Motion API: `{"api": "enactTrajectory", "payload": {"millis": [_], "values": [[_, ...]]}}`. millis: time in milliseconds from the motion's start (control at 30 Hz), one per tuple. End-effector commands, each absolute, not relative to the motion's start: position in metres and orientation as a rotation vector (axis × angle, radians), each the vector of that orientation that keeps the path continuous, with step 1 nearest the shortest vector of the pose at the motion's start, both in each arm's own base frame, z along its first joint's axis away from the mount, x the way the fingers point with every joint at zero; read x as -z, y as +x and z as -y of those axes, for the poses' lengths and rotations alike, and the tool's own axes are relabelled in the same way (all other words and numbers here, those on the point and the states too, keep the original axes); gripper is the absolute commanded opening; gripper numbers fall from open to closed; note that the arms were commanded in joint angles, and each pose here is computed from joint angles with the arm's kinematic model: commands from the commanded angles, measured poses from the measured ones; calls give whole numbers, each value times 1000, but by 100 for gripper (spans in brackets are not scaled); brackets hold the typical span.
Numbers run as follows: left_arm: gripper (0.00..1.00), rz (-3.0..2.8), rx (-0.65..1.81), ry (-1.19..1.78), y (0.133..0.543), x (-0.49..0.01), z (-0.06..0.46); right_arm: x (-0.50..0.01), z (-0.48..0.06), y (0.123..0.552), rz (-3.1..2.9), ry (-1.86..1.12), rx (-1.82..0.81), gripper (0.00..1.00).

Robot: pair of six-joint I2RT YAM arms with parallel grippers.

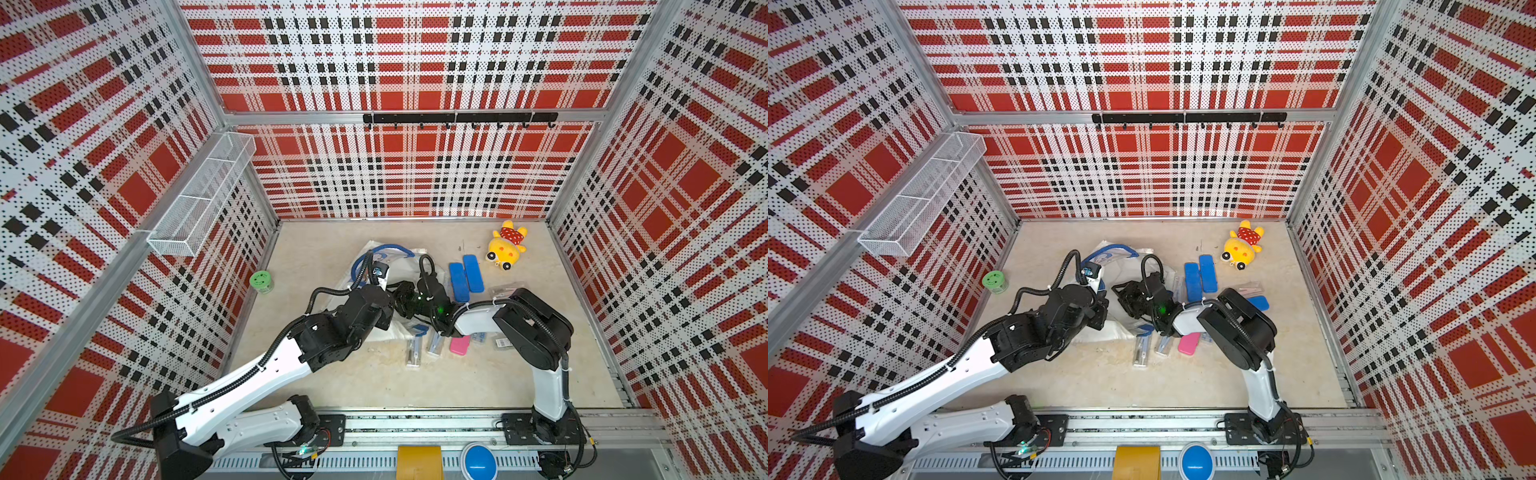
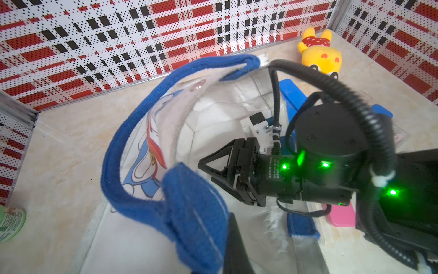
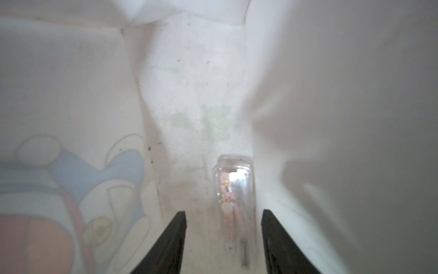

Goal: Take out the compass set from the canvas bag
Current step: Pick up the compass set from the canvas bag.

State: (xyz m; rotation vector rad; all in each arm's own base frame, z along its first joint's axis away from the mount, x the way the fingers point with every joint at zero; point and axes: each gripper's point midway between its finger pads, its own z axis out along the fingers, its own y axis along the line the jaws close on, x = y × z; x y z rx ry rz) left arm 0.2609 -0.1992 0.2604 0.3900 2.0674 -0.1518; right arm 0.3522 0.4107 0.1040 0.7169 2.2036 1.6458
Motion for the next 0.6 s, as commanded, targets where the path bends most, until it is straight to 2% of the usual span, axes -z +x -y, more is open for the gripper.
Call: {"api": "enactTrajectory", "payload": {"millis": [0,367,567], "values": [[0,-1998,189,302,277,-289,199,-132,-415,342,-2121,657,-1786,49],[0,-2072,222,192,308,-281,194,-158,-476,300,-2318,358,-1793,37],[0,-2085,308,240,309,-278,215,-153,-480,316,-2306,424,-1780,38]]}}
